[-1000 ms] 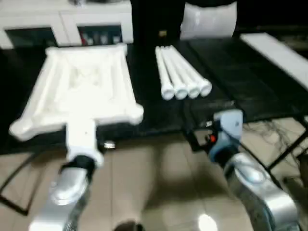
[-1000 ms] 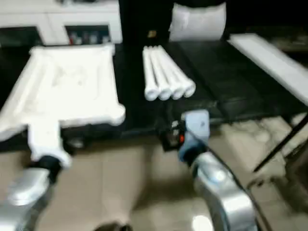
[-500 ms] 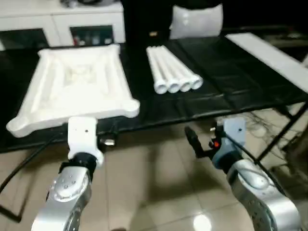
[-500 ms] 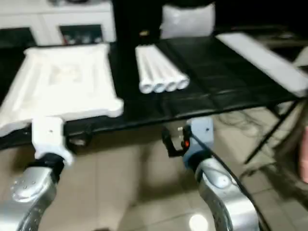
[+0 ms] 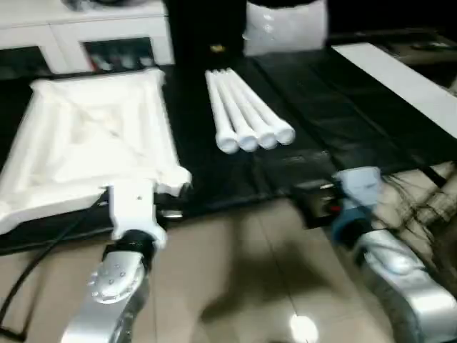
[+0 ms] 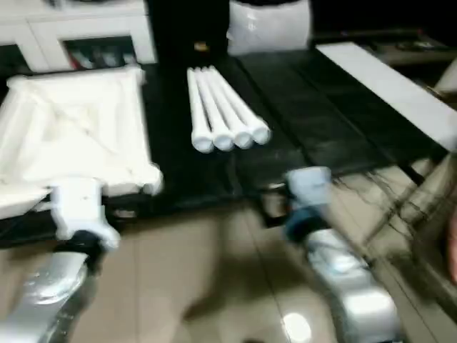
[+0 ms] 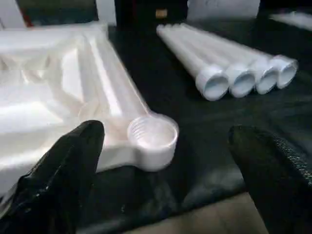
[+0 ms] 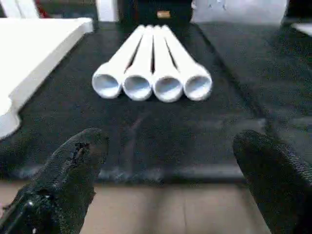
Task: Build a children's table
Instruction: Move to table
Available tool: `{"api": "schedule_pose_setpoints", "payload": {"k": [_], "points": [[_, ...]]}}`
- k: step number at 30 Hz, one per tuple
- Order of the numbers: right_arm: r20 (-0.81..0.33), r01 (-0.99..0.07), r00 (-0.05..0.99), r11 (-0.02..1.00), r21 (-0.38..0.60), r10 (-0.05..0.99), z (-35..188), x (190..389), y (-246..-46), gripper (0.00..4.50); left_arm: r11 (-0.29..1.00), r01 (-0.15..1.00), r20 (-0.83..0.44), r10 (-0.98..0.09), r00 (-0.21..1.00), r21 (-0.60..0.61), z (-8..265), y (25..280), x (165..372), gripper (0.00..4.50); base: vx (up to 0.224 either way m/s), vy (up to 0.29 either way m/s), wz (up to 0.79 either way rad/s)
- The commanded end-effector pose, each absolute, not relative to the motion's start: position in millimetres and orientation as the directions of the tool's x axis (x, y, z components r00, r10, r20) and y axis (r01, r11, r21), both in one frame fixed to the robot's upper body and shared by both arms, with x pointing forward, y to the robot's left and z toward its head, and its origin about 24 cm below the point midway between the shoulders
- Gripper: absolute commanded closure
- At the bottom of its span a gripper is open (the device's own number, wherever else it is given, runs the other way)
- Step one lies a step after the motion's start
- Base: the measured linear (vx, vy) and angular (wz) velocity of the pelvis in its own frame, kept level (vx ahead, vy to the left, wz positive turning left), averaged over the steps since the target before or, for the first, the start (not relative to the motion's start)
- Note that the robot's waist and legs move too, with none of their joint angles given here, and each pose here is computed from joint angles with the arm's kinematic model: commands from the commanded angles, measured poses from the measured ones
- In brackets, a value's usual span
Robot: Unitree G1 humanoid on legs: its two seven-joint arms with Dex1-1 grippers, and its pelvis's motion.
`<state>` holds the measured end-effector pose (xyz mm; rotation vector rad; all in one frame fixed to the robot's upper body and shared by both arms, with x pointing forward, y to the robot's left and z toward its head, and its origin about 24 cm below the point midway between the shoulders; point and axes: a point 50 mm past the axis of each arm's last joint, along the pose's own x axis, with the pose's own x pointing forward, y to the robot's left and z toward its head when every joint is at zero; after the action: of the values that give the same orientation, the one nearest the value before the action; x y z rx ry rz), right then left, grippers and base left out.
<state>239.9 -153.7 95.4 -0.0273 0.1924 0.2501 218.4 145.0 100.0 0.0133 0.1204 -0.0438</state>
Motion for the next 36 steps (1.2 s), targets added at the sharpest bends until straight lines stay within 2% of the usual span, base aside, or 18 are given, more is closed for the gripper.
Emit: {"api": "schedule_pose_setpoints", "payload": {"k": [1, 5, 6, 8, 12, 21, 23, 26, 29, 32, 35, 36], "points": [[-0.157, -0.329, 0.932, 0.944, 0.010, 0.327, 105.4, 241.2, -138.2, 0.00, 1.000, 0.000, -0.111, 0.003, 0.994, 0.029, 102.4, 154.6, 217.0, 0.03, 0.113, -0.016, 0.57], [-0.159, -0.359, 0.921, 0.933, 0.014, 0.356, 105.6, 241.2, -134.8, 0.00, 0.998, 0.012, -0.123, -0.005, 0.992, 0.054, 100.5, 153.4, 219.9, 0.03, 0.155, 0.062, 0.62], [-0.169, -0.395, 0.904, 0.919, 0.025, 0.393, 103.6, 240.7, -131.1, 0.00, 0.998, 0.012, -0.122, -0.005, 0.993, 0.055, 100.0, 152.2, 221.7, 0.03, 0.251, 0.063, 0.48], [-0.174, -0.422, 0.893, 0.907, -0.004, 0.415, 102.3, 240.5, -128.6, 0.00, 0.998, 0.025, -0.117, -0.019, 0.993, 0.052, 101.0, 150.2, 223.0, 0.03, 0.242, 0.065, 0.19], [-0.162, -0.390, 0.910, 0.921, -0.019, 0.382, 100.8, 244.4, -128.1, 0.00, 0.990, 0.109, -0.130, -0.096, 0.987, 0.090, 102.3, 144.6, 225.0, 0.03, 0.172, 0.046, 0.03], [-0.162, -0.372, 0.915, 0.928, 0.013, 0.369, 96.7, 242.4, -121.8, 0.00, 0.985, 0.143, -0.115, -0.132, 0.985, 0.099, 107.7, 149.4, 232.7, 0.03, 0.176, -0.028, 0.02], [-0.164, -0.371, 0.915, 0.929, 0.011, 0.368, 97.7, 240.8, -123.0, 0.00, 0.981, 0.167, -0.115, -0.155, 0.981, 0.095, 108.9, 147.2, 233.0, 0.03, 0.150, 0.117, 0.02], [-0.173, -0.360, 0.920, 0.933, -0.023, 0.351, 96.5, 238.9, -132.7, 0.00, 0.956, 0.253, -0.125, -0.235, 0.964, 0.151, 109.2, 138.9, 234.2, 0.03, 0.200, 0.081, 0.05], [-0.173, -0.353, 0.923, 0.935, -0.033, 0.343, 96.8, 240.1, -139.9, 0.00, 0.957, 0.262, -0.128, -0.246, 0.961, 0.127, 110.1, 138.1, 234.6, 0.03, 0.164, 0.028, 0.01], [-0.171, -0.383, 0.913, 0.922, -0.056, 0.369, 98.5, 242.4, -142.3, 0.00, 0.951, 0.288, -0.169, -0.268, 0.948, 0.109, 106.0, 141.2, 234.1, 0.03, 0.169, -0.035, -0.02], [-0.158, -0.408, 0.903, 0.913, -0.026, 0.399, 103.2, 243.1, -140.9, 0.00, 0.946, 0.309, -0.178, -0.289, 0.941, 0.097, 107.2, 144.5, 234.0, 0.03, 0.119, -0.042, -0.15], [-0.152, -0.454, 0.882, 0.890, -0.032, 0.445, 106.7, 243.9, -139.8, 0.00, 0.928, 0.358, -0.169, -0.338, 0.926, 0.103, 111.5, 147.9, 235.3, 0.03, 0.072, -0.024, -0.22]]}}
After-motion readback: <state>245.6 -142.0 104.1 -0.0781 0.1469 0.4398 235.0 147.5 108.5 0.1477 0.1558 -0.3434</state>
